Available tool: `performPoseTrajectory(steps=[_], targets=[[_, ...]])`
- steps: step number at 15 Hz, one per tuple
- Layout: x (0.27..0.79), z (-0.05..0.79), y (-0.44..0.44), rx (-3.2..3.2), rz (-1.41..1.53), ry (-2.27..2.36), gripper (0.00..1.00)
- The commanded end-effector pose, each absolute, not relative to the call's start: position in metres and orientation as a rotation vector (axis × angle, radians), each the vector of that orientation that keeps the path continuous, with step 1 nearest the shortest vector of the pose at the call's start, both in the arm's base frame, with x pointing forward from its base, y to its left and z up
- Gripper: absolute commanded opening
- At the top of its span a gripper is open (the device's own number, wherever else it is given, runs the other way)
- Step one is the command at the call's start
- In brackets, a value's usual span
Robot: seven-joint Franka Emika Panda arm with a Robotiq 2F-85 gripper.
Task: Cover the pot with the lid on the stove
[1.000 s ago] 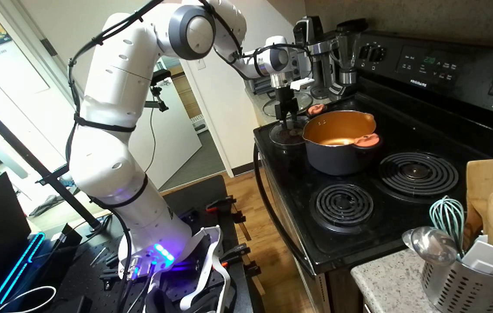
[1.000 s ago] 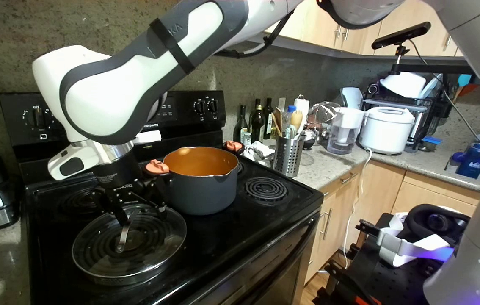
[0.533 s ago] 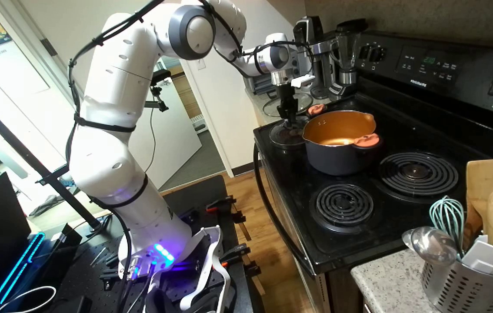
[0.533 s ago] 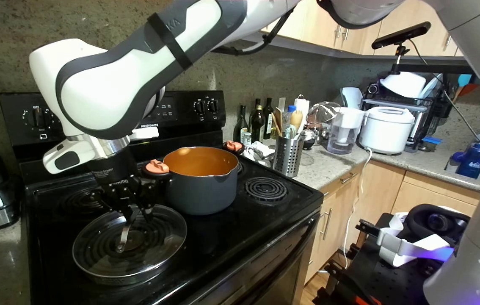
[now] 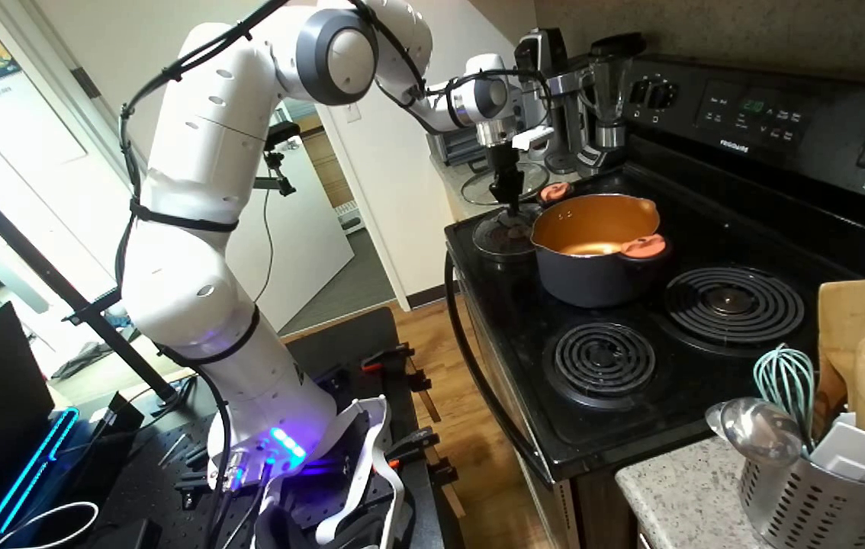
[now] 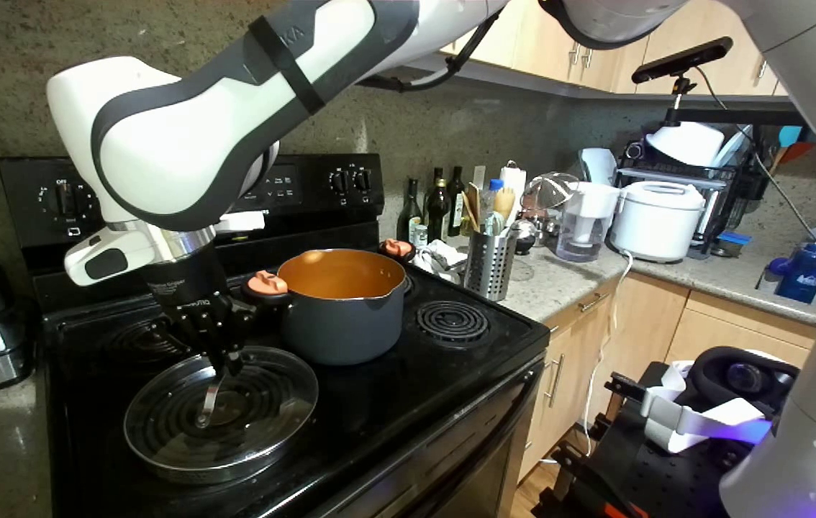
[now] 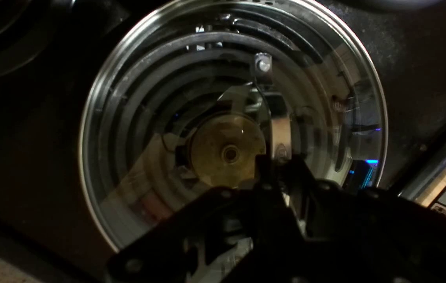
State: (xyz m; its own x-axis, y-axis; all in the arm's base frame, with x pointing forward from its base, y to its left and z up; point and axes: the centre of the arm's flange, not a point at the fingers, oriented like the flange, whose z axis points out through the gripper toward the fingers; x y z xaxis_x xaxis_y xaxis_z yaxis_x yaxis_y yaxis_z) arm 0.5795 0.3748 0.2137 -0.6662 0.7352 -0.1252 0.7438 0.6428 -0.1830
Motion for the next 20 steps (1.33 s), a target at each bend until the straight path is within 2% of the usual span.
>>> performPoseTrajectory(steps=[1, 20], targets=[[0.580, 0.223, 0.373, 1.230, -0.321, 2.828, 0.04], [0.556, 0.310, 0.418, 1.119, -0.208, 2.777, 0.04]])
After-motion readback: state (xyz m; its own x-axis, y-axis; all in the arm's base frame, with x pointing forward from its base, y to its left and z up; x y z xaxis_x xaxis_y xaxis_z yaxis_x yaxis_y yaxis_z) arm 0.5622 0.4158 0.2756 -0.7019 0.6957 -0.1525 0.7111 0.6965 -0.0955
